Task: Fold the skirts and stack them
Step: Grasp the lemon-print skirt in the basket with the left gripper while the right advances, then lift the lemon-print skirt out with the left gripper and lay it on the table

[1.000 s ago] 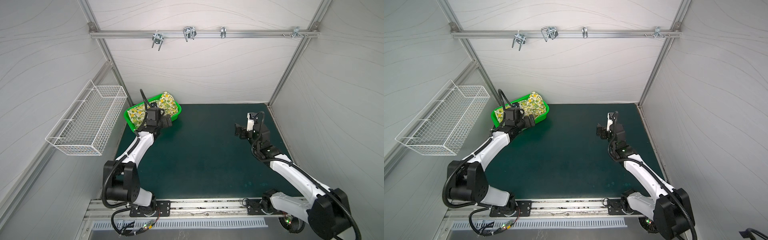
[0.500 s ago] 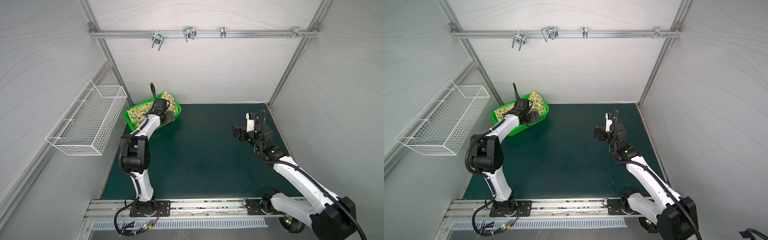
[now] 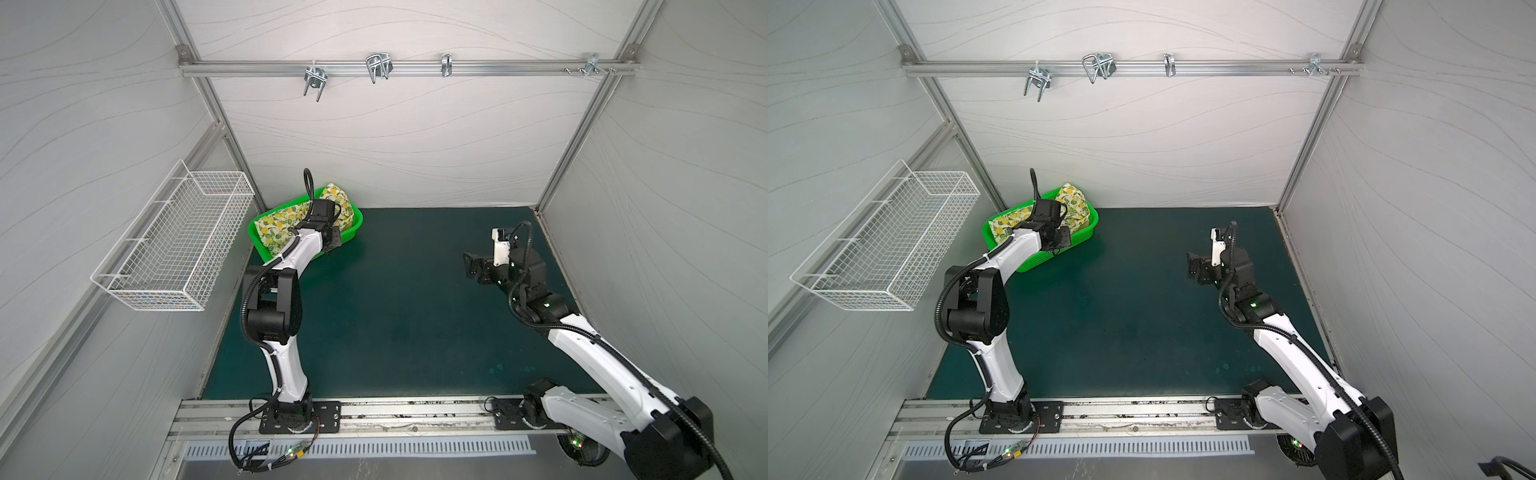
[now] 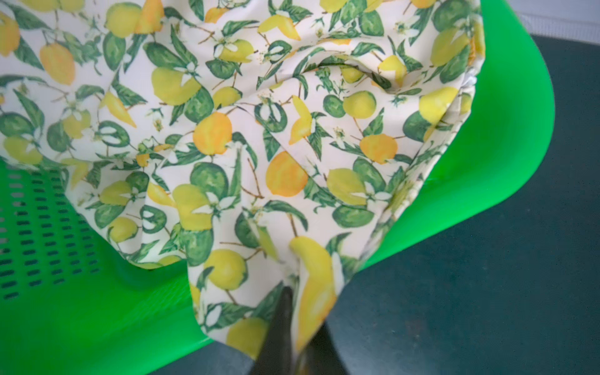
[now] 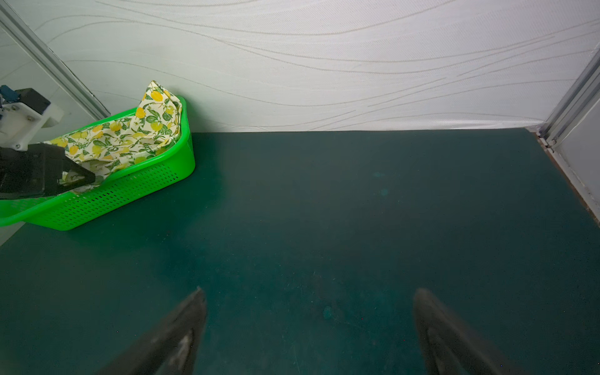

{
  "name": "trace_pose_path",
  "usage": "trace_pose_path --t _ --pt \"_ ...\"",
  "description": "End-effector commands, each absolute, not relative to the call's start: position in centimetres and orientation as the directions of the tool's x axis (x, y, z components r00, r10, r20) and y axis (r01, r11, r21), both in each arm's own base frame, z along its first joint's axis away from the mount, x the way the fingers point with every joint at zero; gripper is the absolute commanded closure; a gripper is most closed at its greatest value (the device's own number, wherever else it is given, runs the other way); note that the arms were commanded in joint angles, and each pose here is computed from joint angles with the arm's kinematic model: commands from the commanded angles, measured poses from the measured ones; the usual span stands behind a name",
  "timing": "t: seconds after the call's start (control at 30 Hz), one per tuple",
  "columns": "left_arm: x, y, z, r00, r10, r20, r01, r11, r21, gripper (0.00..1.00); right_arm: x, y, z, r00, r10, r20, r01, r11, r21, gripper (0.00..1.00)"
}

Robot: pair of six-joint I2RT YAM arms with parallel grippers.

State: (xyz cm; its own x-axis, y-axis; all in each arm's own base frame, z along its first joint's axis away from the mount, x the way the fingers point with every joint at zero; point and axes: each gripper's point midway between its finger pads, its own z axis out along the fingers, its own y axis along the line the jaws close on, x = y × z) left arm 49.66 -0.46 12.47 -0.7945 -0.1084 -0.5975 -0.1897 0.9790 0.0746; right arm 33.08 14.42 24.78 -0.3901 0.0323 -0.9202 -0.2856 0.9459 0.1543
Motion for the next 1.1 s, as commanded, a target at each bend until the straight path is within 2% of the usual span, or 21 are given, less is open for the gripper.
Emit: trace_pose_path --t 0.0,0.17,0.4,0.73,1.07 --pt "49.5 -0.3 14.5 -0.781 -0.102 -0.616 -0.195 0.977 0.084 1.00 32.6 14.8 25.0 -0.392 0.045 -0.919 -0.303 0.937 0.175 0.01" --pt "49.1 -0.9 17.7 -0.746 -0.139 -0.651 -0.199 0.980 0.018 1.00 32.4 16.4 25.3 -0.391 0.029 -0.920 -0.383 0.904 0.192 0.01" --pt "47.7 -5.6 23.2 -0.705 -0.220 -0.675 -0.083 0.970 -0.229 1.00 32.8 16.9 25.8 -0.414 0.006 -0.910 -0.396 0.899 0.186 0.01" --pt "42.9 -14.5 31.1 -0.669 -0.114 -0.735 0.178 0.935 -0.307 1.00 32.8 15.7 28.1 -0.376 0.002 -0.927 -0.357 0.923 0.146 0.01" --pt "36.2 -23.4 32.7 -0.686 0.046 -0.726 0.396 0.861 -0.319 1.00 32.2 13.2 30.2 -0.324 0.037 -0.945 -0.263 0.956 0.128 0.01"
